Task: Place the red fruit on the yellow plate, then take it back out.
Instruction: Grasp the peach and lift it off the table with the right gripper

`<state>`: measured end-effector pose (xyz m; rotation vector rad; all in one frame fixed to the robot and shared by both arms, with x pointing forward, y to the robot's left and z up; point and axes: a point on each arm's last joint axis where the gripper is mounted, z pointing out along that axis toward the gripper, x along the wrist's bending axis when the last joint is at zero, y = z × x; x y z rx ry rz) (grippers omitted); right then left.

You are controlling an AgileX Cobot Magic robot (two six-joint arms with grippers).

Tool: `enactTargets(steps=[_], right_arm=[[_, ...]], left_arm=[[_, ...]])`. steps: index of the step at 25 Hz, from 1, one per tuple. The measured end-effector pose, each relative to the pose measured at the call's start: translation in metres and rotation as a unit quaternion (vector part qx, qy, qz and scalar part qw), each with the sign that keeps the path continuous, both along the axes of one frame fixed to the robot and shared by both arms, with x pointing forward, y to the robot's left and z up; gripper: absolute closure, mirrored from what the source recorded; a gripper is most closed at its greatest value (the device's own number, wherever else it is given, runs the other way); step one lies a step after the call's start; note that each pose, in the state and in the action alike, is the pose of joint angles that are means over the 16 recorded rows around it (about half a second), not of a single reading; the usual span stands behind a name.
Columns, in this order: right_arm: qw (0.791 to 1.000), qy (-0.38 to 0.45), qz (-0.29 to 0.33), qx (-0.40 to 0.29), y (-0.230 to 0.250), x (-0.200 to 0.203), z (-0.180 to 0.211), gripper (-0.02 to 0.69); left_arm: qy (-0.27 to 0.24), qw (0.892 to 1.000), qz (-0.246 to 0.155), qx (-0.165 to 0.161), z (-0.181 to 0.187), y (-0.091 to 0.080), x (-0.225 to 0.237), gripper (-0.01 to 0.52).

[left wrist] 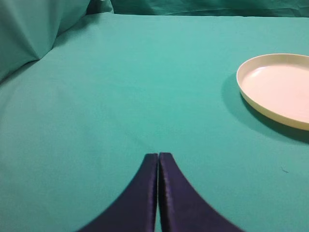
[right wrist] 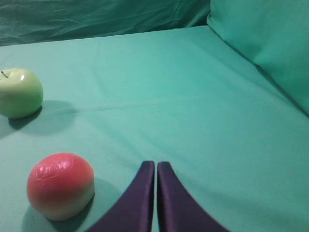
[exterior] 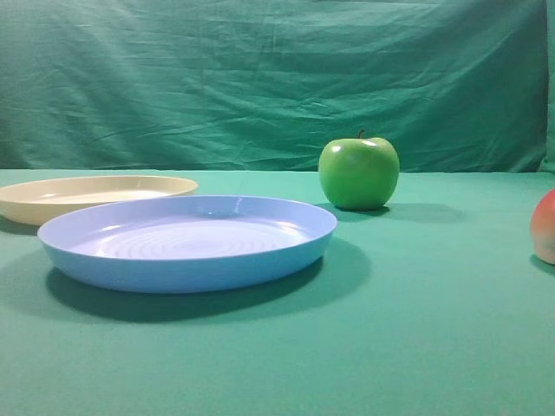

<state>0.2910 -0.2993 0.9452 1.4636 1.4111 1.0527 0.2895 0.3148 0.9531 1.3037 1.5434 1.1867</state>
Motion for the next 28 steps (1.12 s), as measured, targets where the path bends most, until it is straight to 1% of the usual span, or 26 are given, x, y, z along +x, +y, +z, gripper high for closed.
enactTargets(steps=[19, 23, 28], right_arm=[[1.0, -0.005, -0.001, -0.009, -0.001, 0.0, 0.001, 0.665], [0.999, -0.034, -0.001, -0.012, -0.001, 0.002, 0.006, 0.665], [0.994, -0.11, 0.0, -0.01, 0.0, 0.004, 0.02, 0.665]], left_arm=[[0.0, 1.0, 0.0, 0.0, 0.0, 0.0, 0.0, 0.514], [0.0, 1.0, 0.0, 0.0, 0.0, 0.0, 0.0, 0.514], [0.0, 1.0, 0.0, 0.0, 0.0, 0.0, 0.0, 0.514]])
